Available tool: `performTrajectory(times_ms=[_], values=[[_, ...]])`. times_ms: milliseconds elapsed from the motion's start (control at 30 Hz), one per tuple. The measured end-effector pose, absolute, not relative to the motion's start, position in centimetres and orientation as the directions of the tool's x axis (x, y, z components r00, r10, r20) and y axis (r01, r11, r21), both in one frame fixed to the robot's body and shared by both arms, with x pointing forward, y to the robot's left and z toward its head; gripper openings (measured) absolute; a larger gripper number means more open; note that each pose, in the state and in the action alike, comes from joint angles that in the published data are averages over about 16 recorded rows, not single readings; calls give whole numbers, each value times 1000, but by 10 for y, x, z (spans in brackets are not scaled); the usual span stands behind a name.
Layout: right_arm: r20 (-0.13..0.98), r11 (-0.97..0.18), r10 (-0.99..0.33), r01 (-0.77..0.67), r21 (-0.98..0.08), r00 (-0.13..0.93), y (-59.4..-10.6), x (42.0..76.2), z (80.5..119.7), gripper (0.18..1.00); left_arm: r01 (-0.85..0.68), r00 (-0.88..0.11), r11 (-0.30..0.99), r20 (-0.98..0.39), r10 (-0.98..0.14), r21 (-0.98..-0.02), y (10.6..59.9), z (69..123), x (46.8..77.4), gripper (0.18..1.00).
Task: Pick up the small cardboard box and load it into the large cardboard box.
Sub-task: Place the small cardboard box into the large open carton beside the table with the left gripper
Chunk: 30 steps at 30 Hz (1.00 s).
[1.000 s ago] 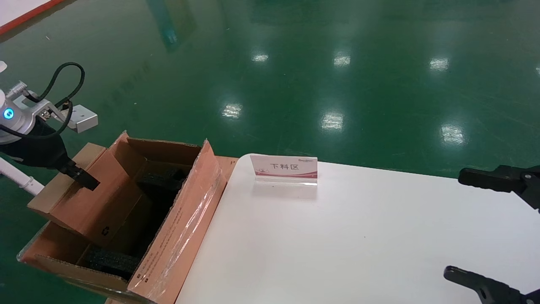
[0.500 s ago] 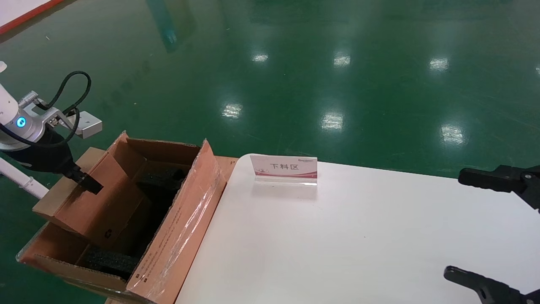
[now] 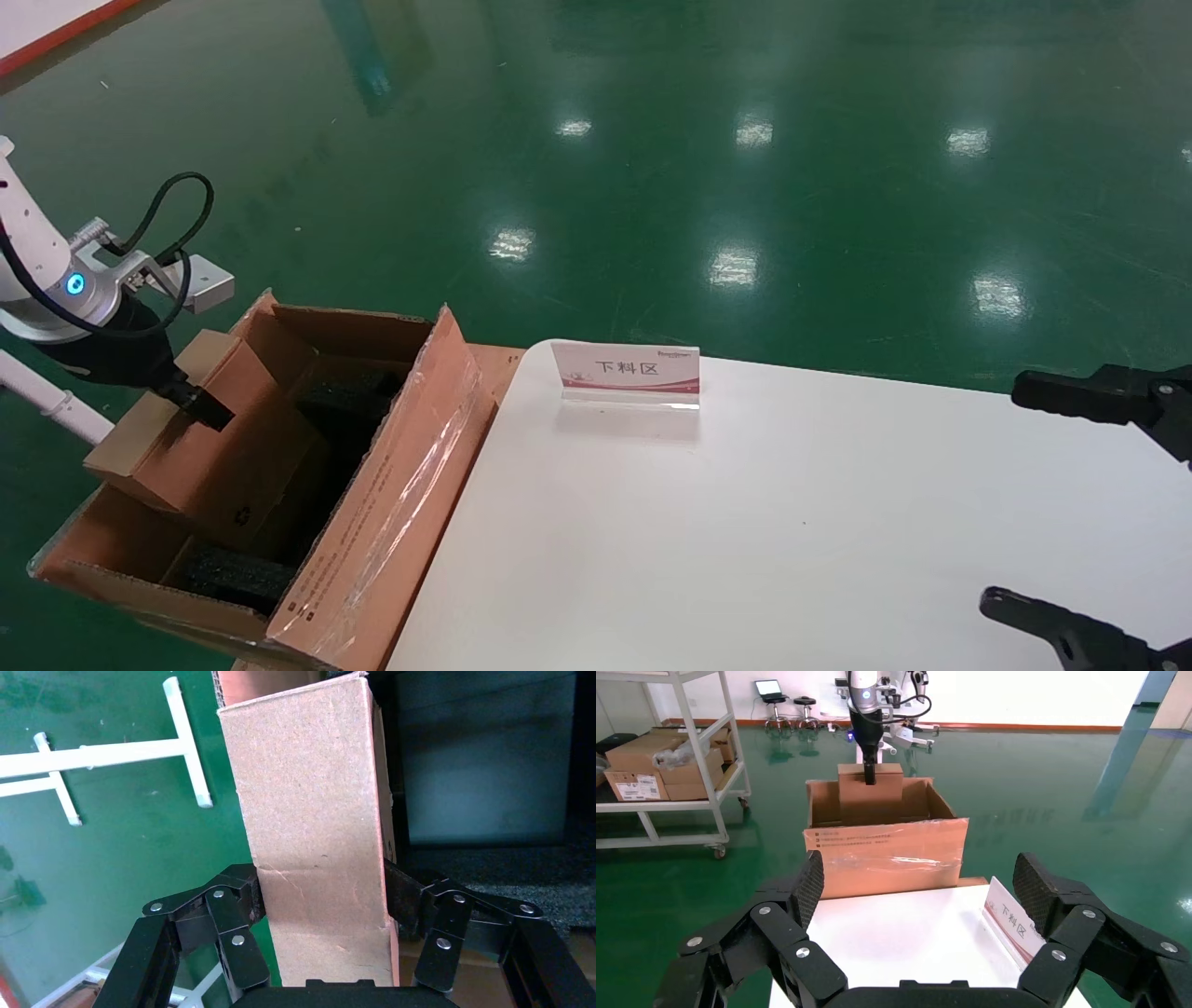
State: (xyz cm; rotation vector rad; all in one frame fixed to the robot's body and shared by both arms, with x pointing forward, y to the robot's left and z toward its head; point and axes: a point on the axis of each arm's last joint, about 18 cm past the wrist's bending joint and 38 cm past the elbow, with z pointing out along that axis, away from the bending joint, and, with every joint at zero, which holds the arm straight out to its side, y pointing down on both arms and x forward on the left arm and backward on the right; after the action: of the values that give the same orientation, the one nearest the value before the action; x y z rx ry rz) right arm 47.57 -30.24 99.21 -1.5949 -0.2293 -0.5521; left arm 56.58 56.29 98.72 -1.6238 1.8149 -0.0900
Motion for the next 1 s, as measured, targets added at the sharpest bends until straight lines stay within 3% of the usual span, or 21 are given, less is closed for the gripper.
performTrajectory(times_ms=[1000], values=[[477,-111,-179,464,-879,861,-302,476,992,1001,-874,8,217,-458,-889,-435,565,969,576,385]])
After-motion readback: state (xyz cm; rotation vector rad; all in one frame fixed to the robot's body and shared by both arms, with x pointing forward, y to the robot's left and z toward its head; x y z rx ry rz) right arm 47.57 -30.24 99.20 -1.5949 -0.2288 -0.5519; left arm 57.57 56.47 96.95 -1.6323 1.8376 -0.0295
